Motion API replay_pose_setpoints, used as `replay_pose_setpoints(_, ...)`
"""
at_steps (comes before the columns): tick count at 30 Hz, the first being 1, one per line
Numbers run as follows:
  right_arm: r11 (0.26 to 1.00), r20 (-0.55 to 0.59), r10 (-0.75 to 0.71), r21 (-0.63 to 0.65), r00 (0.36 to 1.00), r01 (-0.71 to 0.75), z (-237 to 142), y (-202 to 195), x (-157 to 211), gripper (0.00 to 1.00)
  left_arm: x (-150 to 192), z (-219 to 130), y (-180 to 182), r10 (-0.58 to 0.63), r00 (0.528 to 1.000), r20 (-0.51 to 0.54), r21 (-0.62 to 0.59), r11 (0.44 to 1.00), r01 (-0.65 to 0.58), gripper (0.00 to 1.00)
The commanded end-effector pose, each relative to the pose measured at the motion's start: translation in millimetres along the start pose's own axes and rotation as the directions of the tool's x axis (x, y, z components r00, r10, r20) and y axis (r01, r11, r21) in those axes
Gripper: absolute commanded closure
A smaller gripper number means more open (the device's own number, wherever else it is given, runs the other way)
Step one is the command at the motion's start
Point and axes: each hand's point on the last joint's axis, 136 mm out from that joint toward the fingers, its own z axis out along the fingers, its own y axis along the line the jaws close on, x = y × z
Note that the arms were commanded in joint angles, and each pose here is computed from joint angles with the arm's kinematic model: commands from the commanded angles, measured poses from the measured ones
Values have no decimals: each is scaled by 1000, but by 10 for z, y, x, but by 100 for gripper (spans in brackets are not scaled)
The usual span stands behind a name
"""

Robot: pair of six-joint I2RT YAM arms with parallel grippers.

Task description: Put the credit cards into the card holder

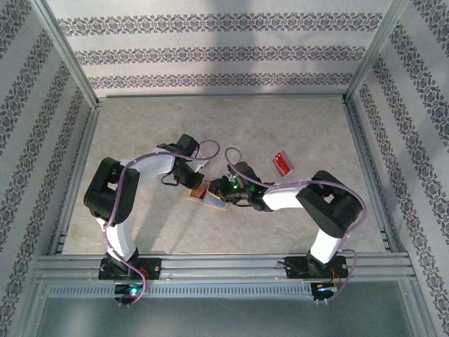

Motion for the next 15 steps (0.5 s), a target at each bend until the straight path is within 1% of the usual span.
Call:
replay_pose_setpoints(1, 995, 32, -42, 91, 999, 39, -170, -191, -19, 77, 240, 174, 39, 16, 997, -78, -32, 999, -18, 93)
replay_pose_setpoints(3, 989, 33, -52, 140, 998, 47, -248, -292, -43, 78, 239, 168, 30, 25, 996, -80, -34, 999, -28, 93)
replay_pose_setpoints(4, 986, 35, -52, 159, 998, 46, -282, -338, -52, 80, 230, 155, 30, 24, 997, -79, -37, 999, -27, 93)
replay_pose_setpoints(9, 983, 44, -56, 179, 997, 48, -317, -427, -94, 96, 210, 143, 7, 29, 997, -73, -33, 999, -32, 93)
replay_pose_setpoints(11, 981, 33, -47, 188, 998, 40, -291, -478, -96, 98, 205, 136, 7, 35, 997, -74, -39, 999, -38, 93)
replay_pose_setpoints(15, 978, 23, -40, 203, 999, 35, -234, -564, -74, 100, 186, 108, -4, 29, 997, -68, -38, 999, -32, 93)
